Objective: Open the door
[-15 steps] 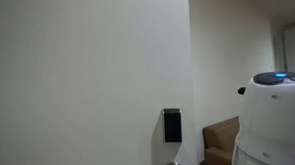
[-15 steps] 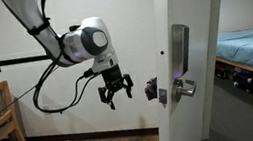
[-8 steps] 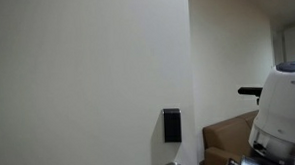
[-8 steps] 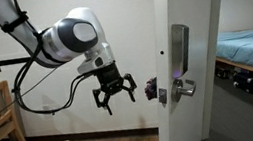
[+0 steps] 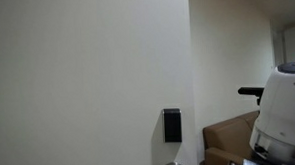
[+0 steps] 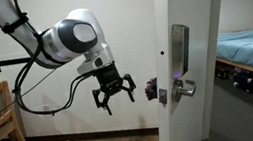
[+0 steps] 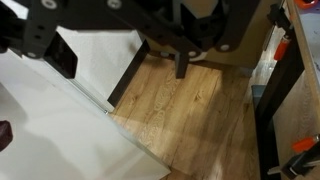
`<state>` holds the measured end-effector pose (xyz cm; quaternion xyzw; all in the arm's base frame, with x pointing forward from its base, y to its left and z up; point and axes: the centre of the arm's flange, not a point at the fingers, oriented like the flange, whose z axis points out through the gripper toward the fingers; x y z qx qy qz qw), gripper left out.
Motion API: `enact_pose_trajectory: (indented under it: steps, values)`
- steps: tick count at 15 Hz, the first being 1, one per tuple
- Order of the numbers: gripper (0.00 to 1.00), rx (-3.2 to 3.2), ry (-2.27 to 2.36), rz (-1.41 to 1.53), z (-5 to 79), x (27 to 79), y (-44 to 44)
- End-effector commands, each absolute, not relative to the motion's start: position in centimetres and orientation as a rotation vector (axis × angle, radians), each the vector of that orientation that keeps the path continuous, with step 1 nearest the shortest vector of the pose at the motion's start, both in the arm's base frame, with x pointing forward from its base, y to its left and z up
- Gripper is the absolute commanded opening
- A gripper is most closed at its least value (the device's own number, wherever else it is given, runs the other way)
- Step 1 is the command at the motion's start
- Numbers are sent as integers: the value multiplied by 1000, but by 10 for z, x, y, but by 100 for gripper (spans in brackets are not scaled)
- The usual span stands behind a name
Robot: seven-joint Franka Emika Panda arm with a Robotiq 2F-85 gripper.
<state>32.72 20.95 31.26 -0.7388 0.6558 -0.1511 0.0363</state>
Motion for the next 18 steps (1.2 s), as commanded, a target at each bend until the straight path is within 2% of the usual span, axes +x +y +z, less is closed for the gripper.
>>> enact_pose_trajectory:
  steps: [1,6,13,18]
  values:
    - [100,-2226,2047,-474,316,332,226]
    - [100,-2328,2031,-285,318,317,245]
    - [100,-2331,2045,-318,301,307,249]
    - [100,-2609,1630,-176,332,322,215]
